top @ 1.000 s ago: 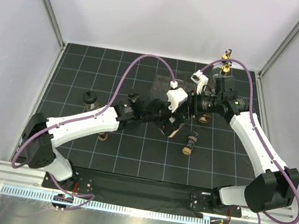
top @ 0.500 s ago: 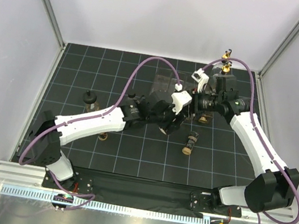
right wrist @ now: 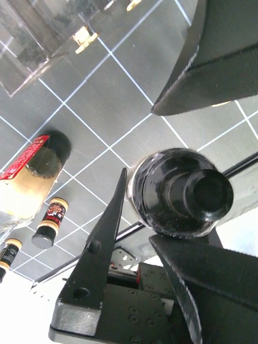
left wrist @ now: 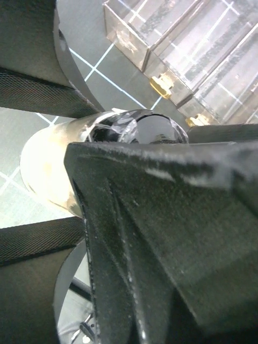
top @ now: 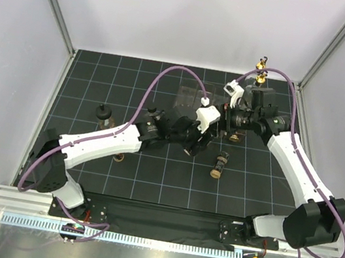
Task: Organize the condiment bottles
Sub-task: Place the bottle in the storage box.
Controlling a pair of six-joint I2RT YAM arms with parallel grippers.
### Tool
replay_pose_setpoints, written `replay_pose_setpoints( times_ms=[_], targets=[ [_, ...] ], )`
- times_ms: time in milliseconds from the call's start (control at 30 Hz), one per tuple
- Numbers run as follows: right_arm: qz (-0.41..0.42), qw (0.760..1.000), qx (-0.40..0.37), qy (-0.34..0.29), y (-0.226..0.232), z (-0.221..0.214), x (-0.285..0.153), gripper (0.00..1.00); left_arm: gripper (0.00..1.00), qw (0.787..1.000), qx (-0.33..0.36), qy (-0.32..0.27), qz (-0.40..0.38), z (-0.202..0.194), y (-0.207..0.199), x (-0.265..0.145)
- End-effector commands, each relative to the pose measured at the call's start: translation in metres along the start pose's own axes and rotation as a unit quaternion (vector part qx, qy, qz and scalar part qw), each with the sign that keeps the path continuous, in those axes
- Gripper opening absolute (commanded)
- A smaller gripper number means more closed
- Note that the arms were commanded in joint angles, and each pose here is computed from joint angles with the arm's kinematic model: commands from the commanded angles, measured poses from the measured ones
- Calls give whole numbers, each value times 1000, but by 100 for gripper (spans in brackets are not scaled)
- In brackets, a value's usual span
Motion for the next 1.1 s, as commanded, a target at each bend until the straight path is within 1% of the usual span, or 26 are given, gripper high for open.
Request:
replay_pose_setpoints(
  times_ms=[0,33,233,267,433,633,733,767,833,867,900,967,1000,1067],
  targets=[
    [9,995,-91,-44,23,16,-21,93,0,999,-1,-53,-6,19,2,-16],
    [6,995,-94,-44,23,15,-25,99,0,998,-1,-56,-5,19,3,-17],
    [-20,985,-155,-72,30,18,-54,100,0,998,-8,-65,7,22,16,-24],
    [-21,983,-166,-74,30,17,-57,100,0,998,-9,-63,-3,22,17,-24],
    [-34,976,-194,-93,39,13,-78,100,0,998,-16,-66,2,28,29,-22],
    [-57,967,-220,-118,41,6,-108,100,0,994,-31,-99,21,54,53,-13],
    [-73,966,-212,-125,34,-4,-119,100,0,991,-42,-120,29,70,70,-6],
    [-78,965,-216,-126,32,-6,-121,100,0,990,-44,-134,29,81,73,-8],
    [-88,964,-216,-126,29,-12,-124,100,0,989,-52,-136,30,88,87,-1],
    [-91,964,-218,-124,27,-15,-124,100,0,987,-56,-149,26,99,91,-2],
    [-96,963,-219,-125,27,-17,-125,100,0,987,-60,-146,24,101,96,4],
    [-101,962,-224,-124,25,-20,-125,100,0,985,-65,-161,18,115,108,1],
    [-105,960,-228,-126,27,-21,-127,100,0,985,-66,-157,15,116,113,6],
    [-111,959,-230,-123,24,-26,-126,100,0,983,-68,-172,4,129,125,2]
  ],
)
Point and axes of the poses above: each gripper's point midway between its finger pads, its own x axis out along the fingers, its own y axis along the line the jaws close on, z = x × y, the point moved 7 cm from there along -x, back along the fingers, and after that the axes turned 6 degrees about -x, right-handed, at the moved point
